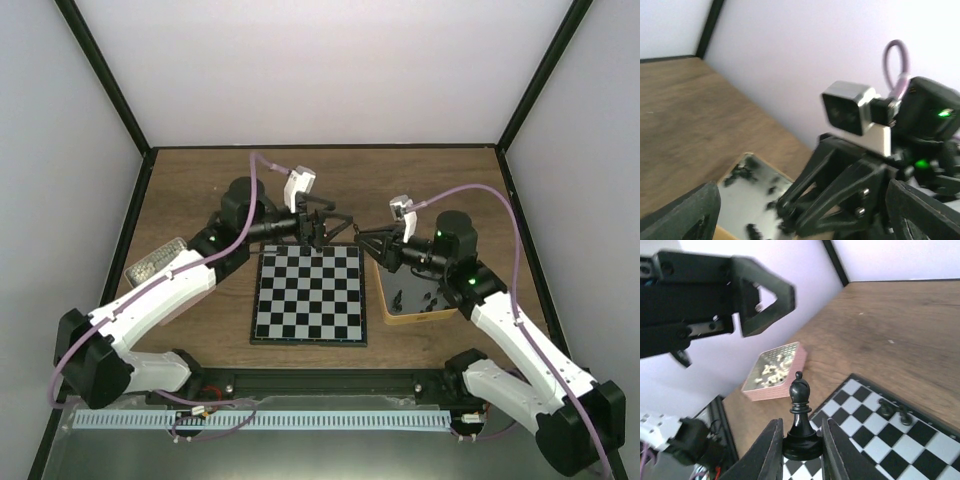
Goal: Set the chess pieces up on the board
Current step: Place the chess piece on the chessboard.
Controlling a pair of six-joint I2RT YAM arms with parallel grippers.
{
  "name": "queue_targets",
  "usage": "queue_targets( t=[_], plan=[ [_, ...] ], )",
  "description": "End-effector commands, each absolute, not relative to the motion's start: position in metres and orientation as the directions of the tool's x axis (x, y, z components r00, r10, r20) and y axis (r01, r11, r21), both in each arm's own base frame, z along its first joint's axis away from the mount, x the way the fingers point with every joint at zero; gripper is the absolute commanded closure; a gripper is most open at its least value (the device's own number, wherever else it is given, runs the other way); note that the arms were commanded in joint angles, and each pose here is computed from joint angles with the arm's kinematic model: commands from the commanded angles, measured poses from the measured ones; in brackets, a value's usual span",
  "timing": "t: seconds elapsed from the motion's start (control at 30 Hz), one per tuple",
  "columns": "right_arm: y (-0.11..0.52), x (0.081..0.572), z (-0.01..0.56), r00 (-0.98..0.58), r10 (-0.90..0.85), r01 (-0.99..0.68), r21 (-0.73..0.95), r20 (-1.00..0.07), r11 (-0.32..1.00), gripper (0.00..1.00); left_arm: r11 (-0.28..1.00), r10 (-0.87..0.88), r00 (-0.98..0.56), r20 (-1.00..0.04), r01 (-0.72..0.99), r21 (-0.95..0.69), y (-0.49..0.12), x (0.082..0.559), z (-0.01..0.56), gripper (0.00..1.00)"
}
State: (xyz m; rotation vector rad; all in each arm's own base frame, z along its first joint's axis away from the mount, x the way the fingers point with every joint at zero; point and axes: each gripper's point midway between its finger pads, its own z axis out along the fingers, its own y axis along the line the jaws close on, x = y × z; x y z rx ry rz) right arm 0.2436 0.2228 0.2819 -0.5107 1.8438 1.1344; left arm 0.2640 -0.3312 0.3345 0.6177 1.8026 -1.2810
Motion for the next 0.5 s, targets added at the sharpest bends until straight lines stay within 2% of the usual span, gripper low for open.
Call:
queue_targets(
  t=[0.0,0.2,0.4,0.47],
  plan=[
    [0.244,0.216,0.312,-0.422,0.020,-0.866,0.409,-0.906,0.288,0.91,0.162,-0.019,-0.651,-0.759,0.747,-0.645,-0.348,0.242,0.352,0.12],
    [0.247,0.212,0.314,-0.392,-0.015,-0.893,0.376,-0.920,0.248,0.91,0.142,0.030,-0.762,-0.647,0.644,-0.752,-0.355,0.244,0.336,0.43],
    [0.246,0.213,0.312,-0.393,-0.015,-0.889,0.376,-0.920,0.261,0.91,0.181,0.058,-0.801,-0.596,0.595,-0.783,-0.356,0.247,0.315,0.53],
    [0.246,0.214,0.310,-0.396,-0.015,-0.886,0.378,-0.918,0.267,0.91,0.165,0.071,-0.809,-0.583,0.586,-0.793,-0.358,0.245,0.314,0.60]
  ],
)
